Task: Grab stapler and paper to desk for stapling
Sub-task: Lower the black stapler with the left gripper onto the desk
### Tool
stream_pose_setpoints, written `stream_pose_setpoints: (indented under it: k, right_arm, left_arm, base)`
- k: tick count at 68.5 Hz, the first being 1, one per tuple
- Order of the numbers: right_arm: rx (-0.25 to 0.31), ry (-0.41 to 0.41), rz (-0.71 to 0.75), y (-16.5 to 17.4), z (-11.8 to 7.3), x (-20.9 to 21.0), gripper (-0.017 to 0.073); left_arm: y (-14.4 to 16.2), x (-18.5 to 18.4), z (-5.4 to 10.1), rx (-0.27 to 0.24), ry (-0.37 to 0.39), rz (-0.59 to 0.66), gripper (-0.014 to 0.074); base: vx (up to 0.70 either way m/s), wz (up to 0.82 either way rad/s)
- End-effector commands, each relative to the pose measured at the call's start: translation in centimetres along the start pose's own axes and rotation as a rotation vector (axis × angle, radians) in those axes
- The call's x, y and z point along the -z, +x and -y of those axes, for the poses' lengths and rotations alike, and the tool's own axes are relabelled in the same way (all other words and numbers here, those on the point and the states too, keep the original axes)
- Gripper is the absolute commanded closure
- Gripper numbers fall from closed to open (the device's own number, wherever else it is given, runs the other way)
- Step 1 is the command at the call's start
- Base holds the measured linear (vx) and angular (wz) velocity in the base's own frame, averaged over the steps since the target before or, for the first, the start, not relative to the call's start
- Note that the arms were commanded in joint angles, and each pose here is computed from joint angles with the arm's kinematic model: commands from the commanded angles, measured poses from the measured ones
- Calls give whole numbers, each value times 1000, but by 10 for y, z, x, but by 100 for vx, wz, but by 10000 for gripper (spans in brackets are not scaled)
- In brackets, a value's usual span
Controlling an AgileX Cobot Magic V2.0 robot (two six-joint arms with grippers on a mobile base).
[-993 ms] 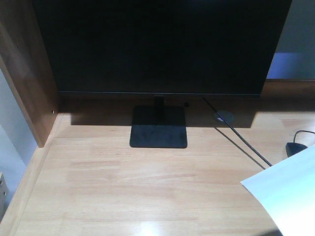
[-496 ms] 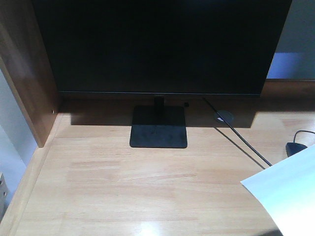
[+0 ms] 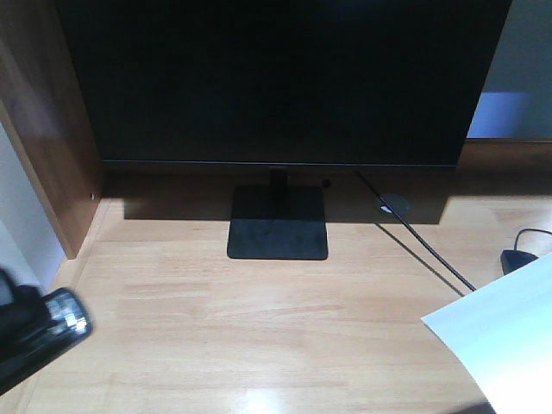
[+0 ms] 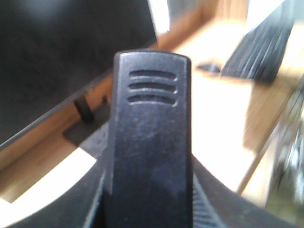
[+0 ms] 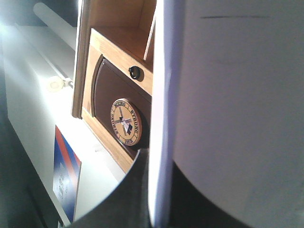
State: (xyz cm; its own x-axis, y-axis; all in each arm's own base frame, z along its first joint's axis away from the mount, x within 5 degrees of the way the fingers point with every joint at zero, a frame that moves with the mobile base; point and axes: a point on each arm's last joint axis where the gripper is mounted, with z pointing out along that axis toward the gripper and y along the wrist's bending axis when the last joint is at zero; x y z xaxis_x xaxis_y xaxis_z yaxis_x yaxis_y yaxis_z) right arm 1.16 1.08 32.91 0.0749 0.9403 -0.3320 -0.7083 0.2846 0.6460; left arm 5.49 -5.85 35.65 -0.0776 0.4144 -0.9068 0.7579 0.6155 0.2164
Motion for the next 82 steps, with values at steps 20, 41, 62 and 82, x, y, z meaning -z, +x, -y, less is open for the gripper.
stream_pose_setpoints:
  k: [20,41,62,82]
  right_arm:
    - [21,-56,12,-3,-10,-4,564]
    - [21,-56,12,-3,-10,-4,564]
    - [21,-56,12,-3,-10,-4,564]
    - [21,-55,12,-3,-10,-4,564]
  left_arm:
    - [-17,-86,-23,-136,92,-1,600]
    - [14,-139,-54,-225,218,-106,600]
    - [56,-177,-77,-290,431,-85,600]
    - [79,-221,-101,-207,555,-107,600]
  base:
    - [0,0]
    - [0,0]
    - [0,0]
    - [0,0]
